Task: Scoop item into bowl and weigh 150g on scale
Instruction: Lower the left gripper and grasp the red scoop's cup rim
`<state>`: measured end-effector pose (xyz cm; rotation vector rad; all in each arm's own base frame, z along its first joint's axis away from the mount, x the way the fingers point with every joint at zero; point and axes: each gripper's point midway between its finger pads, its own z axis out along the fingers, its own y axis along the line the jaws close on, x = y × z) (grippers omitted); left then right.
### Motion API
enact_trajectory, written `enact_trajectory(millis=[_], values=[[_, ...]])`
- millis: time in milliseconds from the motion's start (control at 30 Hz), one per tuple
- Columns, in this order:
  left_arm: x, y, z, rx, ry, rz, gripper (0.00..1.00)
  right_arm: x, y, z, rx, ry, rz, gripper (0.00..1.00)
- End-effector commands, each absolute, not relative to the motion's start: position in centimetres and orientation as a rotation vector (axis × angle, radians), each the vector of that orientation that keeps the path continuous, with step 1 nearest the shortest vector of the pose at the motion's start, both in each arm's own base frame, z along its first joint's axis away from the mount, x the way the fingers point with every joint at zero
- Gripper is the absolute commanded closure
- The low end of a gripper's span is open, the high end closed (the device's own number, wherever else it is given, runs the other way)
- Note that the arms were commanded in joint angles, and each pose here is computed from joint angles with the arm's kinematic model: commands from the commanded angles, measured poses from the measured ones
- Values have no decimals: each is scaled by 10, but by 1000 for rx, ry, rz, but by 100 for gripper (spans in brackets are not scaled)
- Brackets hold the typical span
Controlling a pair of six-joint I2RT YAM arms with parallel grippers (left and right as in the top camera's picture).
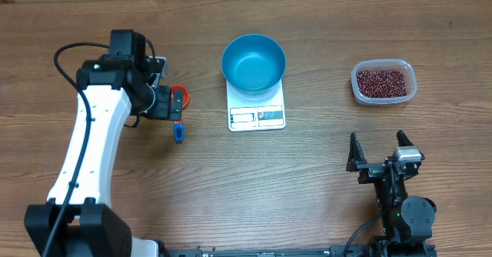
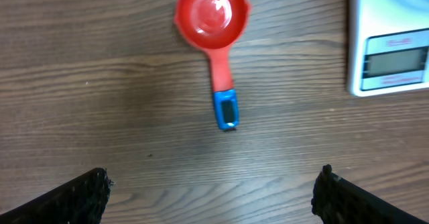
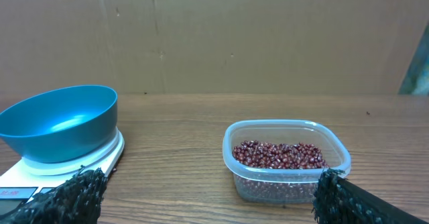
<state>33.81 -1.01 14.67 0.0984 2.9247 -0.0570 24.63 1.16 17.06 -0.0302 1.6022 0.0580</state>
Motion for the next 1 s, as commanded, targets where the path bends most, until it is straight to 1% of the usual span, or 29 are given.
enact_trajectory(millis=[0, 200, 367, 700, 967], values=[[345, 11, 140, 2, 2944, -26, 0, 246, 9, 169, -21, 1597, 47, 0], [348, 25, 136, -65, 2943, -46, 0, 246, 9, 169, -21, 1597, 47, 0], [360, 28, 136, -69, 2902, -40, 0, 246, 9, 169, -21, 1597, 47, 0], [375, 29, 104, -95, 2949, -49, 0, 246, 9, 169, -21, 1597, 47, 0], [411, 27, 102, -102, 2936, -98, 1, 246, 9, 169, -21, 1597, 47, 0]])
